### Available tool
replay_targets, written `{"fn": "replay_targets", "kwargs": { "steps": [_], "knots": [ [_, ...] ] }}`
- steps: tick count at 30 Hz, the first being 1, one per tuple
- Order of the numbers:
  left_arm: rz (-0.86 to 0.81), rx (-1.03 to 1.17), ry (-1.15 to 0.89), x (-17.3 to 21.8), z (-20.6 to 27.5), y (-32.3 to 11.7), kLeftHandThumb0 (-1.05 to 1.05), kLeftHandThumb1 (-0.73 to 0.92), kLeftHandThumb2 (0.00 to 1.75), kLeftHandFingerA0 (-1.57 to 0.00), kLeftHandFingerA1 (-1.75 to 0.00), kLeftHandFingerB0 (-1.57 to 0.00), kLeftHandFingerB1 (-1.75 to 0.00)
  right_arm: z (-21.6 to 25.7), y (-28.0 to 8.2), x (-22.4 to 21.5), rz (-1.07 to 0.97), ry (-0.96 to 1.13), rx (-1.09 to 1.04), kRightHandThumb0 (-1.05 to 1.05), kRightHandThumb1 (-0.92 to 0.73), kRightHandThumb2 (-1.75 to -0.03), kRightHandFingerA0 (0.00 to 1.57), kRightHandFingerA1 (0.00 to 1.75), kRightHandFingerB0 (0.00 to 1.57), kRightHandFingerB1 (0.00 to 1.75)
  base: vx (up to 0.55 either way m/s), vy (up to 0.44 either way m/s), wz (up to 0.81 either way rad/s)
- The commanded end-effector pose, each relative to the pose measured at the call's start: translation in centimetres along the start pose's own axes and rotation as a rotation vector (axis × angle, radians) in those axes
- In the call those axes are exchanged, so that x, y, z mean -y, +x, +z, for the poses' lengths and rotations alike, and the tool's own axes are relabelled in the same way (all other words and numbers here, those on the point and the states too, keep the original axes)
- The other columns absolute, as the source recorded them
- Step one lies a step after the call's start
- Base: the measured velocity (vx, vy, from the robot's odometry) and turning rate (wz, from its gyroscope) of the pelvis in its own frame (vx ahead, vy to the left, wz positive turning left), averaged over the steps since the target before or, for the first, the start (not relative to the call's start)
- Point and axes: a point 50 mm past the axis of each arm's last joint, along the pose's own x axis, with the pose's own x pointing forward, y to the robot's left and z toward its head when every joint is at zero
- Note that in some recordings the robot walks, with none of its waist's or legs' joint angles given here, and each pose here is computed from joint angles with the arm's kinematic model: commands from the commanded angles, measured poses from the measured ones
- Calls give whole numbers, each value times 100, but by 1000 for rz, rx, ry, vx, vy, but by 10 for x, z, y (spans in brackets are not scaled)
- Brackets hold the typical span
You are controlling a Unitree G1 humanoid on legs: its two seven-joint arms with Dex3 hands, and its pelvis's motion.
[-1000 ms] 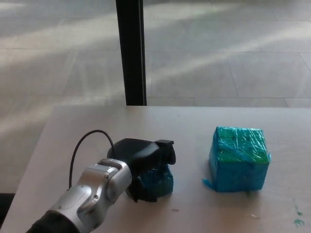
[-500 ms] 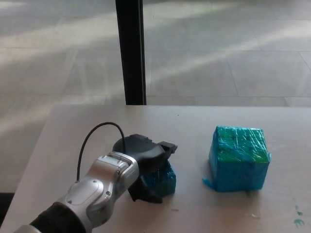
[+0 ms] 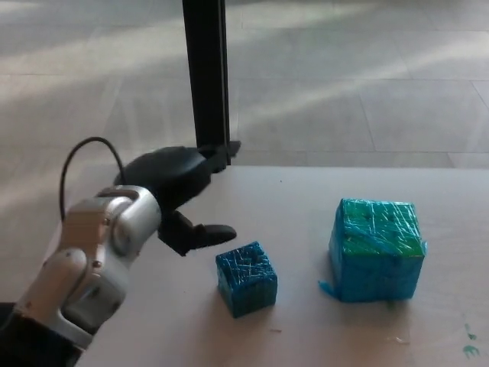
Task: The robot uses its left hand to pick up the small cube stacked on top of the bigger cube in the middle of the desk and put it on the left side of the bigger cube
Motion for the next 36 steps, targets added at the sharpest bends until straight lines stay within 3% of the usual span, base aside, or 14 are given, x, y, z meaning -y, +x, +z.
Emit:
{"fn": "replay_targets", "kwargs": {
  "steps": [1,9,10,21,22,23,24,25,28,30,31,32,34,36],
  "knots": [
    [113,-71,-189,-38,-55,-36,-97,51,105,0,-32,0,0,0,-2,7,-10,8,0,-47,-24,-90,94,96,81,72,0,0,0],
    [172,-454,-264,-42,-168,-121,-85,63,62,-10,-34,-7,-20,-3,-3,6,-11,4,-1,-49,-24,-96,93,95,76,78,0,0,0],
    [182,-515,-288,-37,-187,-135,-90,54,98,0,-39,-12,-12,-3,-3,7,-17,5,-6,-50,-24,-95,93,95,77,77,0,0,0],
    [196,-889,-491,55,-251,-226,-99,64,106,-10,-48,-7,-16,-6,-4,7,-19,20,-9,-51,-25,-97,91,95,77,78,0,0,0],
    [194,-916,-506,65,-252,-235,-104,70,110,-40,-59,-9,-5,-6,-4,6,-13,15,-7,-52,-25,-97,90,95,78,78,0,0,0],
    [202,-941,-564,75,-254,-241,-97,83,65,-71,-67,-1,-25,-6,-5,6,-14,12,-7,-52,-25,-97,89,94,78,78,0,0,0],
    [220,-971,-634,87,-256,-248,-97,83,65,-67,-56,-3,-26,-6,-5,6,-14,12,-6,-52,-26,-97,90,95,78,78,0,0,0],
    [288,-1037,-806,108,-258,-259,-87,57,103,-7,-54,0,-23,-4,-4,7,-19,15,0,-51,-25,-97,93,97,78,78,0,0,0],
    [323,-1098,-915,141,-257,-270,-90,66,108,-2,-35,-2,-11,-1,-2,6,-16,16,3,-49,-24,-97,90,95,77,78,0,0,0],
    [260,-1187,-1045,166,-252,-275,-92,64,103,-32,-67,-8,-17,0,-3,8,-22,1,7,-48,-24,-97,91,95,76,78,0,0,0],
    [254,-1196,-1062,171,-251,-276,-91,80,64,-24,-56,-6,-26,0,-2,8,-25,-6,-1,-50,-26,-97,91,95,75,78,0,0,0],
    [244,-1198,-1069,176,-250,-278,-87,63,101,-14,-56,-6,-27,0,-2,9,-27,-13,-4,-50,-26,-97,95,97,75,78,0,0,0],
    [214,-1193,-1079,183,-248,-279,-89,81,66,-11,-49,-6,-26,0,-2,9,-29,-6,-3,-49,-25,-97,95,97,75,79,0,0,0],
    [113,-1188,-1001,193,-243,-283,-100,70,111,-5,-34,-5,-19,0,-2,8,-29,-5,-2,-48,-25,-95,97,98,78,75,0,0,0]
  ]
}}
